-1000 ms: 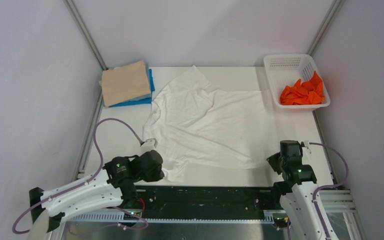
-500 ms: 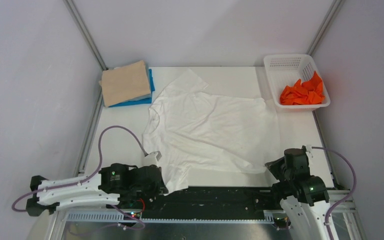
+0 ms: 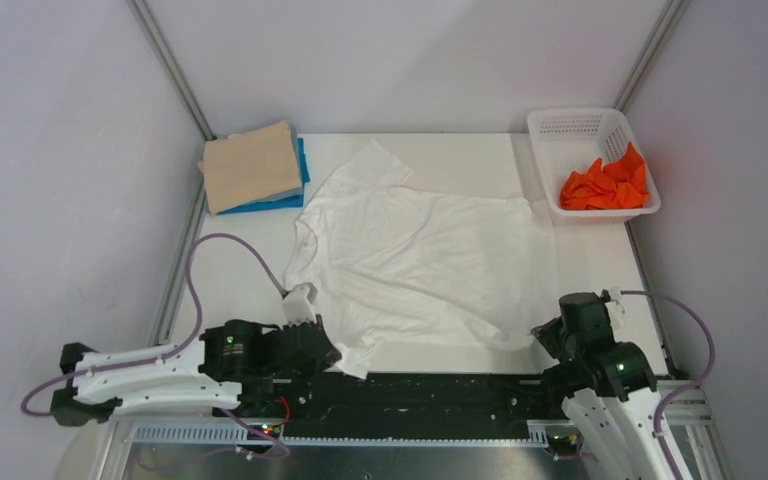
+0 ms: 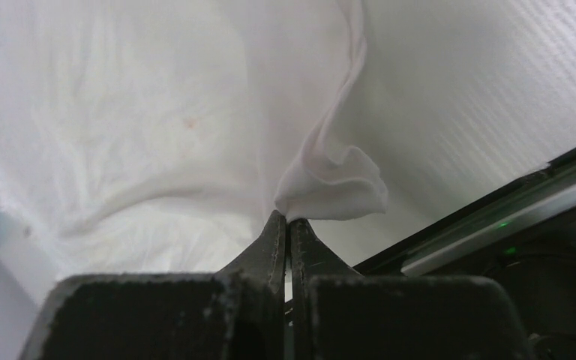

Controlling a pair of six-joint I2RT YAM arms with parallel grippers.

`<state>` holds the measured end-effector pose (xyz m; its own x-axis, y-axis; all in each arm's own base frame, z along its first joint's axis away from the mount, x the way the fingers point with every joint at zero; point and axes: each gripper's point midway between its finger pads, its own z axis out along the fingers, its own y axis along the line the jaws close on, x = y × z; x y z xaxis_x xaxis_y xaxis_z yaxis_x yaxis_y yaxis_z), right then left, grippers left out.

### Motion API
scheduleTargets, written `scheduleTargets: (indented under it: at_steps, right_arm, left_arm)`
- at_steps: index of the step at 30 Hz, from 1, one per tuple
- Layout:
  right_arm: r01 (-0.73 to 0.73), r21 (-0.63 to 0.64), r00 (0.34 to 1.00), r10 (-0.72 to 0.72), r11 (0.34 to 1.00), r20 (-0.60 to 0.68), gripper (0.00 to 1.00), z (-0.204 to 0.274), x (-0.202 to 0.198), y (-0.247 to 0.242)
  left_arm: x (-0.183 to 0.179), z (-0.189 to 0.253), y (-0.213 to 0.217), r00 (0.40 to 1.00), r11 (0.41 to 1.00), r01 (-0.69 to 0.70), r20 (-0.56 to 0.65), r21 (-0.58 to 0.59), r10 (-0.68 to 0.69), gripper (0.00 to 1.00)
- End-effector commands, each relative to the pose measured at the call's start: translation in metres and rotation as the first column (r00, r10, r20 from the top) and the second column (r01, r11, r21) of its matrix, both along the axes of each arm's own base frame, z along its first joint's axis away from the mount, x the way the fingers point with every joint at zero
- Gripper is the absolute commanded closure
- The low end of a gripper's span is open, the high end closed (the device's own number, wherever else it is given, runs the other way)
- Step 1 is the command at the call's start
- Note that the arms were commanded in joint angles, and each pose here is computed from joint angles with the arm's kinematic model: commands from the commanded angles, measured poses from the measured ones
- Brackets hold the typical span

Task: Fold and stack the t-shirts
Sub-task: Grab the side of the flattened tshirt closest away from the robot with both arms, then fold the flattened tshirt in 1/3 of the way

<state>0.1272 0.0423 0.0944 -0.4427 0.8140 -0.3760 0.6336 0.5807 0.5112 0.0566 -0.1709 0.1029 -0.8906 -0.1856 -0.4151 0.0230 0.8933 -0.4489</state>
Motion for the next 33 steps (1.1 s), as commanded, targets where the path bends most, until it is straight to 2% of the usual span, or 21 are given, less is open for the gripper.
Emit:
scheduleTargets:
  at_steps: [1, 5, 8, 11, 18, 23, 27, 33]
  right_arm:
    - [0.017, -0.098, 0.999, -0.021, 0.995, -0.042, 1.0, -0.002, 0.011, -0.012]
    - [0.02, -0.127, 0.997, -0.029, 0.992, -0.069, 0.98, -0.006, 0.026, -0.014]
    - [0.029, -0.157, 0.997, -0.04, 0.987, -0.067, 0.98, -0.003, 0.041, -0.02]
    - [0.029, -0.19, 0.996, -0.045, 0.981, -0.081, 0.98, 0.002, 0.05, -0.028]
    - [-0.051, -0.176, 0.994, 0.034, 0.983, -0.099, 0.98, 0.005, 0.076, -0.022]
    - [-0.103, -0.181, 0.99, 0.083, 0.978, -0.113, 0.98, 0.01, 0.097, -0.017]
    - [-0.122, -0.193, 0.987, 0.098, 0.974, -0.125, 0.98, 0.011, 0.111, -0.016]
    - [-0.127, -0.21, 0.985, 0.098, 0.969, -0.145, 0.95, 0.008, 0.132, -0.019]
  left_arm:
    - [0.047, 0.03, -0.001, 0.981, 0.996, -0.078, 0.171, -0.051, 0.085, 1.0]
    - [0.074, 0.039, 0.001, 0.969, 0.994, -0.105, 0.223, -0.022, 0.107, 1.0]
    - [0.099, 0.053, 0.014, 0.945, 0.981, -0.193, 0.264, -0.023, 0.192, 1.0]
    - [0.12, 0.061, 0.018, 0.932, 0.975, -0.221, 0.288, -0.025, 0.219, 1.0]
    - [0.161, 0.073, 0.031, 0.908, 0.956, -0.294, 0.306, -0.021, 0.286, 1.0]
    - [0.188, 0.089, 0.05, 0.865, 0.925, -0.38, 0.351, -0.004, 0.357, 1.0]
    - [0.213, 0.099, 0.051, 0.854, 0.922, -0.386, 0.386, 0.022, 0.348, 1.0]
    - [0.253, 0.093, 0.048, 0.864, 0.912, -0.399, 0.372, 0.095, 0.34, 1.0]
